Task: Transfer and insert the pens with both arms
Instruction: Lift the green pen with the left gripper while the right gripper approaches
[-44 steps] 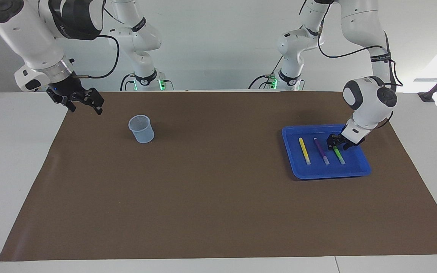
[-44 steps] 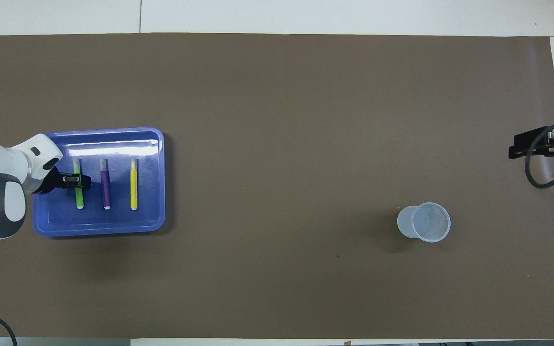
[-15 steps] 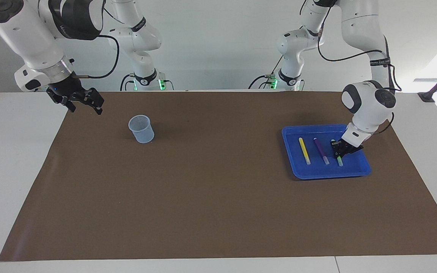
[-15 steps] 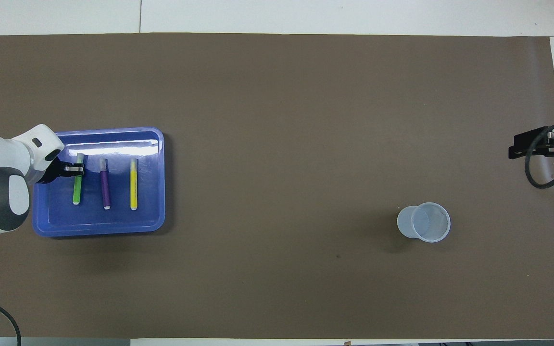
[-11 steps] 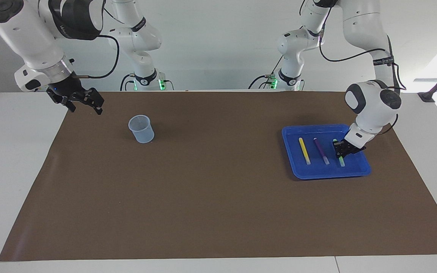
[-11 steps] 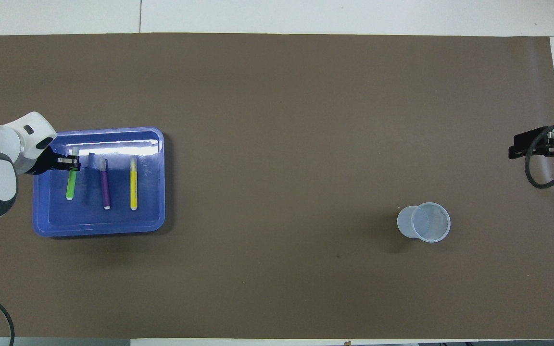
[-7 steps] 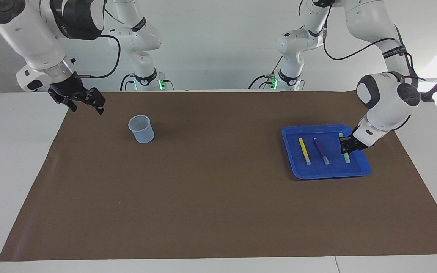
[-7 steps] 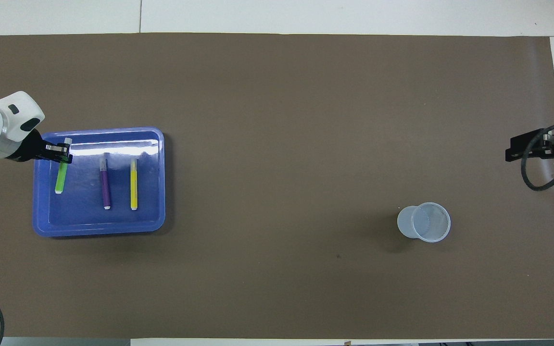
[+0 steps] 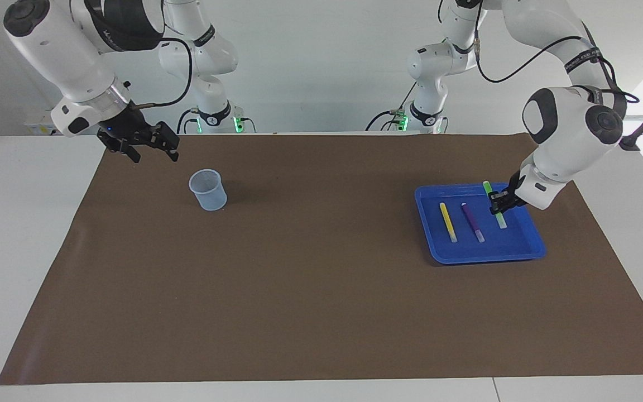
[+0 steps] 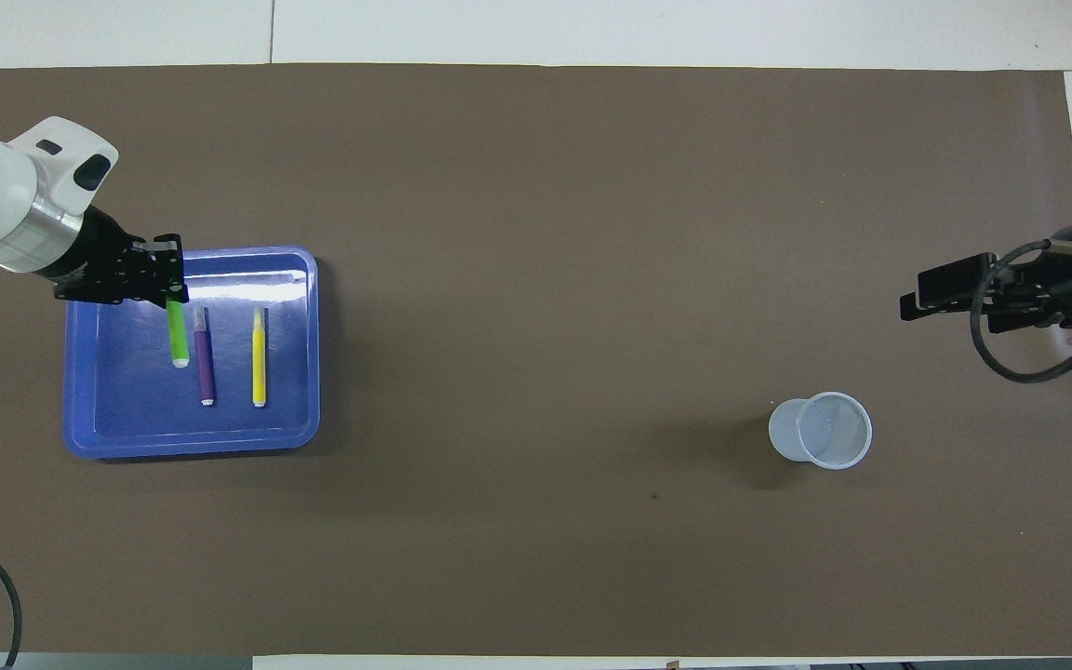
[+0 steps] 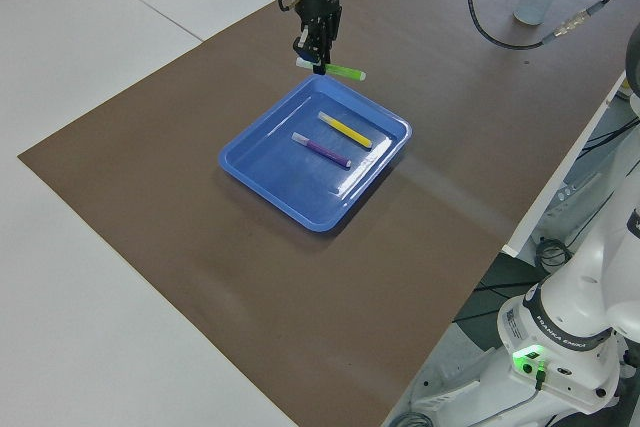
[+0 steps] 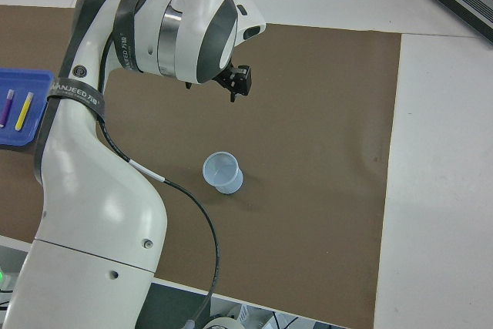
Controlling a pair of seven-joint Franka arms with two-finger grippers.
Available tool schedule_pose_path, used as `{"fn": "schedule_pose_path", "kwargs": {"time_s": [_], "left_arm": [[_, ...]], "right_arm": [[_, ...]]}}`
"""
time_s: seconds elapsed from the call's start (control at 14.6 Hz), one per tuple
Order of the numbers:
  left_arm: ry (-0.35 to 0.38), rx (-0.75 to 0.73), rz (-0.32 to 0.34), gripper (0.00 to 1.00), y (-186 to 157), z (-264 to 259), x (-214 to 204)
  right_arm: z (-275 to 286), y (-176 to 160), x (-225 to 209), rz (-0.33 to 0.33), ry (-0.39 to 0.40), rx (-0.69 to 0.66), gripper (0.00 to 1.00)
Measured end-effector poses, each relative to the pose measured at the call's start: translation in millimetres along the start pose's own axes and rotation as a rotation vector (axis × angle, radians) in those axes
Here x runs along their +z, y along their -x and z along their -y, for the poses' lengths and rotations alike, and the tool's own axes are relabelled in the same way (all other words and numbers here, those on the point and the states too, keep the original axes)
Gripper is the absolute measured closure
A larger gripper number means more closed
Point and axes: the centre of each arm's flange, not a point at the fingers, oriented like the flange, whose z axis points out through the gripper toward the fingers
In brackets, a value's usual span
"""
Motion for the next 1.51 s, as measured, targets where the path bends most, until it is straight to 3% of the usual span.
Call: {"fn": "schedule_pose_path", "kwargs": {"time_s": [0.21,0.41,0.76,1.1,1.51], "left_arm": [[0.108,-0.272,0.075,0.83,29,-29,-18],[0.158,-0.496,0.134,0.83,59,-65,-29],[0.234,-0.774,0.226,0.83,100,-135,-24],[0.317,-1.003,0.350,0.83,126,-174,0],[0.349,-1.084,0.397,0.83,141,-184,6]], "right_arm": [[26,2,1,0.024,-0.176,0.123,0.00],[57,1,8,0.029,-0.327,0.250,0.00],[120,13,28,0.050,-0.477,0.419,0.00],[173,37,64,-0.032,-0.522,0.447,0.00],[205,59,86,-0.071,-0.520,0.408,0.06]]}}
